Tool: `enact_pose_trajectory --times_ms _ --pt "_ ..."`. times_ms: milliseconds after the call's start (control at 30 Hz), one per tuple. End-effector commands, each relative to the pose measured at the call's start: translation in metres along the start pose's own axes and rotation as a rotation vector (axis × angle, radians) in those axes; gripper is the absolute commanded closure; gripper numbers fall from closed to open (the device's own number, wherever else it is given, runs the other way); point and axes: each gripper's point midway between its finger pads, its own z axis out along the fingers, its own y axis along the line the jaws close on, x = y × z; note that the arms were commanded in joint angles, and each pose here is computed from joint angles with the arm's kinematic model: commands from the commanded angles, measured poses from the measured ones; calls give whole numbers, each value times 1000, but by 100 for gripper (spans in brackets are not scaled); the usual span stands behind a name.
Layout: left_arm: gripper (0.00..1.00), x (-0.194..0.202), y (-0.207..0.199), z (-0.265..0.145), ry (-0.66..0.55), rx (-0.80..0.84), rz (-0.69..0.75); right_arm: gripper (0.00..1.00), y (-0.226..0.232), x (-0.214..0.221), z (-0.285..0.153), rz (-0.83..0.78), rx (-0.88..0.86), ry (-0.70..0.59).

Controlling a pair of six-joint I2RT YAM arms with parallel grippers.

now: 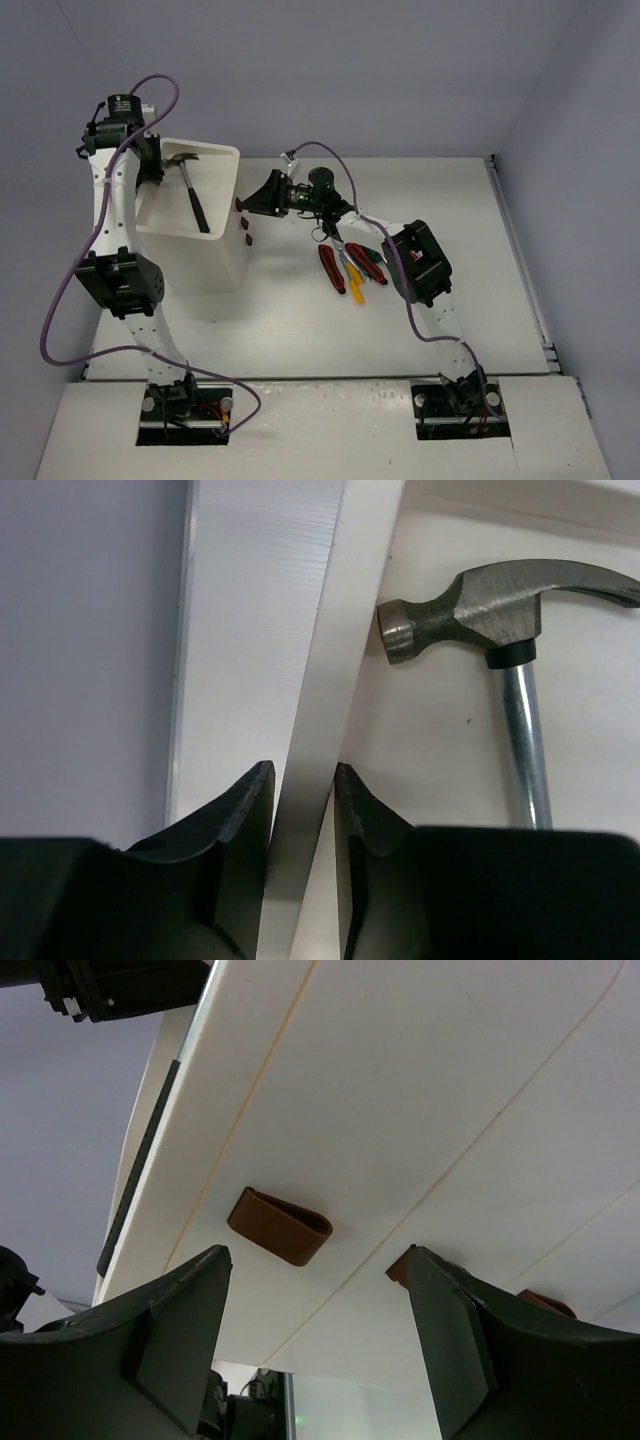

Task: Sort the tools into containers

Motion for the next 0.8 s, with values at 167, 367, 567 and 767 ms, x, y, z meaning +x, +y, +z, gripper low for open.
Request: enact_pose_trajectory --times_ms 167,367,567,767 --pt "100 -7 -7 -11 -41 23 -33 37 86 -26 10 -159 -232 -40" --pt "100 -6 -11 -10 -37 48 -33 46 86 -22 15 -153 -255 -34" --pt "100 -5 -13 -9 -33 58 -35 64 88 -20 14 -156 -258 -28" --pt "100 -5 -10 -11 -41 49 -32 94 83 -17 4 -164 -229 -35"
